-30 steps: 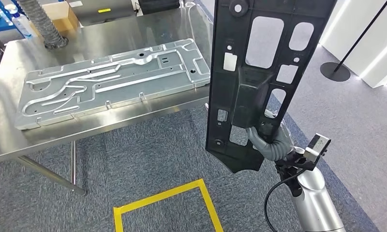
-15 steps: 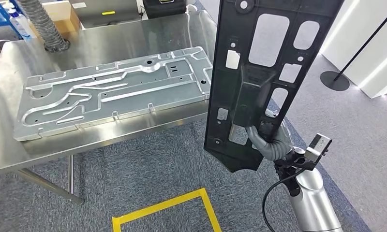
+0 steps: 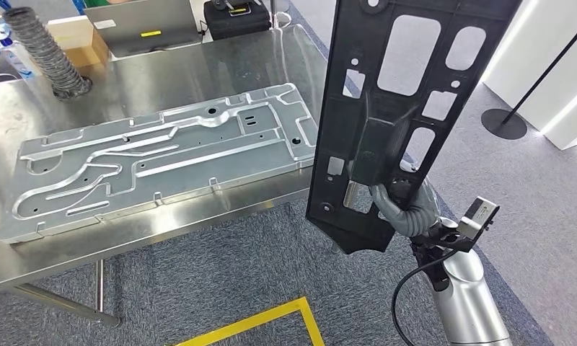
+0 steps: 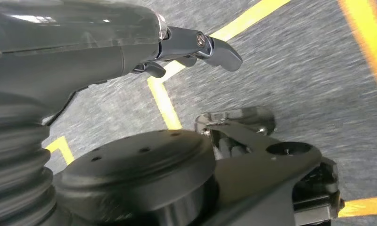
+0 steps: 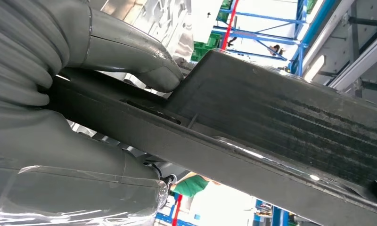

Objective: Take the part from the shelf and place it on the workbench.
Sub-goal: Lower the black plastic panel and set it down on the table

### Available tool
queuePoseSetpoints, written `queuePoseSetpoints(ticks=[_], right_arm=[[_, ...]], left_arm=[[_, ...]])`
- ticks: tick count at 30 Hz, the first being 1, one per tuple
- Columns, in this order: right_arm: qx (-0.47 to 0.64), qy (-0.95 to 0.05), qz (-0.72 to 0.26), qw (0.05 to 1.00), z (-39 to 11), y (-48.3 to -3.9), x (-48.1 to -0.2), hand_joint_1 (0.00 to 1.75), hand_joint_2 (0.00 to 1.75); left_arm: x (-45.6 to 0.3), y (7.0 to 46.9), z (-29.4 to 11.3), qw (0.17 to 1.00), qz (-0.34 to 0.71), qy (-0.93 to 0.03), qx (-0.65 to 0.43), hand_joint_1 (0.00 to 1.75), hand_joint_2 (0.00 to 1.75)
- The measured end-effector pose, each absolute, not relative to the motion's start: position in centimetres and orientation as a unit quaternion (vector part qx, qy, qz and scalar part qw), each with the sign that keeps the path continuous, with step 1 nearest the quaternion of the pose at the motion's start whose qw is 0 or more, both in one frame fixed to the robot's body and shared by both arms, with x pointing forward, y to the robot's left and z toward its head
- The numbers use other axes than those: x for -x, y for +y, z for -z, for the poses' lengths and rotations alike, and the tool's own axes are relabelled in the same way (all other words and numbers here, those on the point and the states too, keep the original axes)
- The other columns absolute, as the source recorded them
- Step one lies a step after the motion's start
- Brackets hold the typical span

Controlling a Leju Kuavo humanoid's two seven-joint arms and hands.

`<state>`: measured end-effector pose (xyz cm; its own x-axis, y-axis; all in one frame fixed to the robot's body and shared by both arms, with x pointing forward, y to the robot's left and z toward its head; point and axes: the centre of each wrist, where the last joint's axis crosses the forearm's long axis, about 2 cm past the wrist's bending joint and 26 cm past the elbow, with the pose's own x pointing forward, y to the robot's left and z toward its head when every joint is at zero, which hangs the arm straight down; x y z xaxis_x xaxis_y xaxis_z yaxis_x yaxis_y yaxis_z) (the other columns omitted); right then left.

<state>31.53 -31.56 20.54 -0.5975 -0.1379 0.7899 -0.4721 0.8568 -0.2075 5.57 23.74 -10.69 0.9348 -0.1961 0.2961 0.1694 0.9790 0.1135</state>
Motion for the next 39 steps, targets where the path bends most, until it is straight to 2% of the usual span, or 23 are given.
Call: queuePoseSetpoints(ticks=[8,16,19,21,24,27,31,39], right_arm=[[-0.167,-0.874,-0.198,0.411,-22.2,-31.8,-33.3,1.69,1.75],[-0.101,-0.883,-0.234,0.394,-28.3,-30.5,-39.8,1.69,1.75],[-0.030,-0.878,-0.275,0.389,-31.3,-29.5,-42.1,1.69,1.75],[0.055,-0.868,-0.327,0.370,-34.7,-28.3,-44.1,1.69,1.75],[0.217,-0.812,-0.444,0.311,-39.8,-26.3,-46.7,1.69,1.75],[0.321,-0.740,-0.528,0.265,-42.3,-25.4,-48.3,1.69,1.75],[0.398,-0.641,-0.616,0.227,-40.3,-25.1,-49.6,1.69,1.75],[0.396,-0.540,-0.715,0.200,-33.6,-25.1,-49.7,1.69,1.75]], left_arm=[[-5.5,23.8,10.7,0.983,0.099,-0.151,-0.043,0.00,1.75],[-6.0,23.8,10.6,0.982,0.108,-0.151,-0.044,0.00,1.75],[-5.9,23.7,10.6,0.981,0.119,-0.148,-0.045,0.00,1.75],[-6.2,23.7,10.6,0.979,0.126,-0.151,-0.047,0.00,1.75],[-6.8,23.7,10.5,0.977,0.136,-0.157,-0.050,0.00,1.75],[-7.2,23.6,10.4,0.975,0.144,-0.163,-0.050,0.00,1.75],[-7.5,23.6,10.4,0.972,0.156,-0.170,-0.049,0.00,1.75],[-7.8,23.5,10.3,0.968,0.171,-0.179,-0.051,0.00,1.75]])
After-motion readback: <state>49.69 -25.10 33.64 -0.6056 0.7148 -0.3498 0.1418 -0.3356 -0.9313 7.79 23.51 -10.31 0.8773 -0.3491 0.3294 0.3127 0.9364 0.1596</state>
